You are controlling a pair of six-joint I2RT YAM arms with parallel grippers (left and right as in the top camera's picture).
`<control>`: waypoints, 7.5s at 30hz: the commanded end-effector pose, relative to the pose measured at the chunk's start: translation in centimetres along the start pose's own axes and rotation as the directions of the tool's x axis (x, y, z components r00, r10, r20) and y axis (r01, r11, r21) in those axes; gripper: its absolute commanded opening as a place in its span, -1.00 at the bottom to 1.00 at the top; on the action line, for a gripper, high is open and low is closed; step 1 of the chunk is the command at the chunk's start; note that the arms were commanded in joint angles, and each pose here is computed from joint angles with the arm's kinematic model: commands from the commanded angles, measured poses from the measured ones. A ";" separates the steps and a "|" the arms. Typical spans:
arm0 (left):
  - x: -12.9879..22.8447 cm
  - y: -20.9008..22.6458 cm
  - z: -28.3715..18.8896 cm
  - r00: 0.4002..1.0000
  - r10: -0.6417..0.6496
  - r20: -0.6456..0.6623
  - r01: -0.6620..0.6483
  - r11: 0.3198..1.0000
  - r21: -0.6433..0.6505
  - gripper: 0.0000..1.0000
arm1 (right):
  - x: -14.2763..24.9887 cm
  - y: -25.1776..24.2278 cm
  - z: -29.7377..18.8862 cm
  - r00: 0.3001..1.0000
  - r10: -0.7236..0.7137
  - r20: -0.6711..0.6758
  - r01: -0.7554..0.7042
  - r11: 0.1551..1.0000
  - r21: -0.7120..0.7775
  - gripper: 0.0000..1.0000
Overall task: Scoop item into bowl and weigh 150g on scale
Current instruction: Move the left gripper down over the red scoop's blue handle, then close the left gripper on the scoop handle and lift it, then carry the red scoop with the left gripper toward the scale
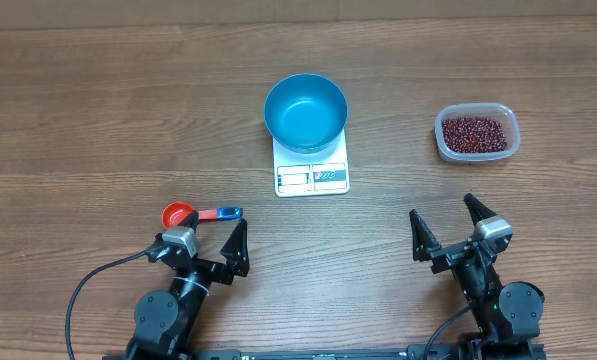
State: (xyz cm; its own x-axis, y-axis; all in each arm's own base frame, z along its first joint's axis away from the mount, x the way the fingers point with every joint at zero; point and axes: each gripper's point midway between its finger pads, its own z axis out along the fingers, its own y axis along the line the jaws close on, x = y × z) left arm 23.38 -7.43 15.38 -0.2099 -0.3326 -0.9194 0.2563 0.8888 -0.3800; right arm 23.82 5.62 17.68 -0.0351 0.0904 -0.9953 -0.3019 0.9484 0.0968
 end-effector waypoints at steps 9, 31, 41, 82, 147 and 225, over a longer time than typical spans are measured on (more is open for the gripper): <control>-5.5 0.2 -2.4 0.989 -0.056 -0.135 0.026 0.977 -0.212 1.00 | 0.2 -0.2 0.0 1.000 -0.005 0.005 0.005 1.000 0.010 1.00; -0.9 -2.2 9.0 0.734 -0.230 -0.638 0.093 0.966 -0.241 0.99 | 0.2 -0.2 0.0 1.000 -0.005 0.005 0.005 1.000 0.010 1.00; 0.9 3.8 6.7 0.690 -0.635 -0.346 0.222 0.641 -0.735 1.00 | 0.2 -0.2 0.0 1.000 -0.005 0.005 0.005 1.000 0.010 1.00; 8.2 10.3 6.2 0.522 -0.852 0.032 0.143 0.050 -0.988 0.98 | 0.2 -0.2 0.0 1.000 -0.005 0.005 0.005 1.000 0.010 1.00; 9.6 9.1 10.5 0.433 -0.888 -0.156 0.098 0.218 -0.971 -0.92 | 0.2 -0.2 0.0 1.000 -0.005 0.005 0.005 1.000 0.010 1.00; 4.4 -9.9 21.5 0.419 -0.696 -0.583 0.360 0.717 -0.596 -0.92 | 0.5 5.3 -0.9 0.765 0.607 -0.214 -0.644 0.731 -0.227 1.00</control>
State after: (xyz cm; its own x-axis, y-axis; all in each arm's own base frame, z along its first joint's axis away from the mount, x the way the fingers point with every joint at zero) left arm 39.99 -23.93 12.52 -0.8167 -0.5677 -0.1040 -0.4411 0.7302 -0.5217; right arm 21.48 10.32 17.83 -0.4248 0.6005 -0.6774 -0.3915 0.5529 0.7356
